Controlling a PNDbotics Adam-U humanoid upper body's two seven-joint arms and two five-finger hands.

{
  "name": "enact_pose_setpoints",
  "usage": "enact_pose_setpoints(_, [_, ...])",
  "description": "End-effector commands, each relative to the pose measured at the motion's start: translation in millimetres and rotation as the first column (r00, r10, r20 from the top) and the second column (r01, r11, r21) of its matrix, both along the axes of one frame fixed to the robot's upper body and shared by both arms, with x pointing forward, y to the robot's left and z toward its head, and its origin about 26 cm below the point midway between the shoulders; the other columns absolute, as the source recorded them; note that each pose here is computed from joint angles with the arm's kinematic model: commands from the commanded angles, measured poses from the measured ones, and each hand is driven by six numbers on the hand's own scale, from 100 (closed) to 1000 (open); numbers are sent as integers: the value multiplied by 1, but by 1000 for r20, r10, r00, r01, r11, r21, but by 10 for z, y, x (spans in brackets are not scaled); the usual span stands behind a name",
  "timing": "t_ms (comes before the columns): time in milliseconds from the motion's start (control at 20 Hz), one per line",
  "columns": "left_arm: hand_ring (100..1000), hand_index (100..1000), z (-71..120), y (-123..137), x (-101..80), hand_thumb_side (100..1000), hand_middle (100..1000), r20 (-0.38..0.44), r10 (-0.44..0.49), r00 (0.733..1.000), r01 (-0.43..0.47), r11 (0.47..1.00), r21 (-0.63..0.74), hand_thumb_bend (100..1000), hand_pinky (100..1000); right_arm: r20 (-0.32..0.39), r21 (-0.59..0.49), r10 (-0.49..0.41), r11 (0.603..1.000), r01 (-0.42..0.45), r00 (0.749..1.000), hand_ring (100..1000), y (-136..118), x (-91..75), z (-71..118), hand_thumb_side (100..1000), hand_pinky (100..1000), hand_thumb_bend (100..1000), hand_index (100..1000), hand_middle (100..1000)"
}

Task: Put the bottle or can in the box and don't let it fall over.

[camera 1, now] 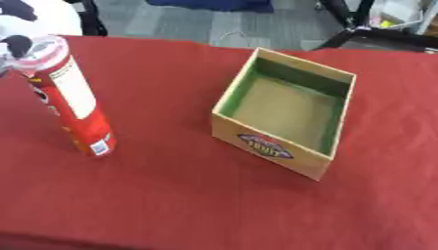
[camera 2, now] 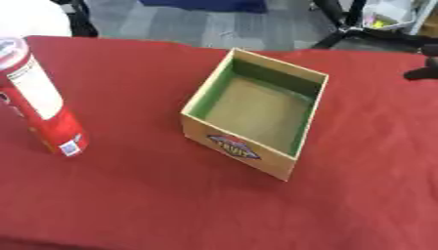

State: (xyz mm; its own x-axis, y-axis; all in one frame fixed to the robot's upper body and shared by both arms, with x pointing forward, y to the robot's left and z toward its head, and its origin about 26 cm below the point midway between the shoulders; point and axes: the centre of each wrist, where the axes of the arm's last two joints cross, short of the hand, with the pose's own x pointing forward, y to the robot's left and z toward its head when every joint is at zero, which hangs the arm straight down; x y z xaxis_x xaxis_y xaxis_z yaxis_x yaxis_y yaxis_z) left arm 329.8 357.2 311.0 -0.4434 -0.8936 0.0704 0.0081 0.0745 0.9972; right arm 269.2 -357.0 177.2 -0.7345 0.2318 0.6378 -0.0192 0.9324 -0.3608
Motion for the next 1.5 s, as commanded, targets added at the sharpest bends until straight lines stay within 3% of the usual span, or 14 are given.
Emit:
enact_pose_setpoints(50, [945, 929, 75, 33, 19, 966, 881, 34, 28, 999, -28, 999, 19, 245, 1000, 23, -29, 10, 1000, -9, 1000, 698, 20, -22, 82, 643, 1000, 100, 931, 800])
enact_pose_setpoints(600, [925, 882, -50, -34, 131, 986, 876, 29, 22, 999, -23, 999, 41, 324, 1000, 7, -39, 16, 999, -15, 1000, 694, 43, -18, 57, 641, 1000, 100, 931, 797])
enact_pose_setpoints(950, [905, 883, -112, -61, 154, 966, 888, 7, 5, 1000, -6, 996, 84, 318, 985, 2, -42, 16, 999, -15, 1000, 694, 51, -16, 51, 645, 1000, 100, 932, 796])
enact_pose_setpoints(1200, [913, 880, 23, -116, 49, 940, 884, 68, -17, 998, 12, 997, 75, 282, 990, 1, -44, 11, 999, -11, 1000, 694, 44, -23, 40, 644, 1000, 100, 932, 796])
enact_pose_setpoints(1500, [944, 883, 140, -228, -156, 911, 899, 133, -36, 990, 25, 996, 86, 340, 1000, -6, -45, 7, 999, -8, 1000, 695, 42, -30, 21, 644, 1000, 100, 933, 795])
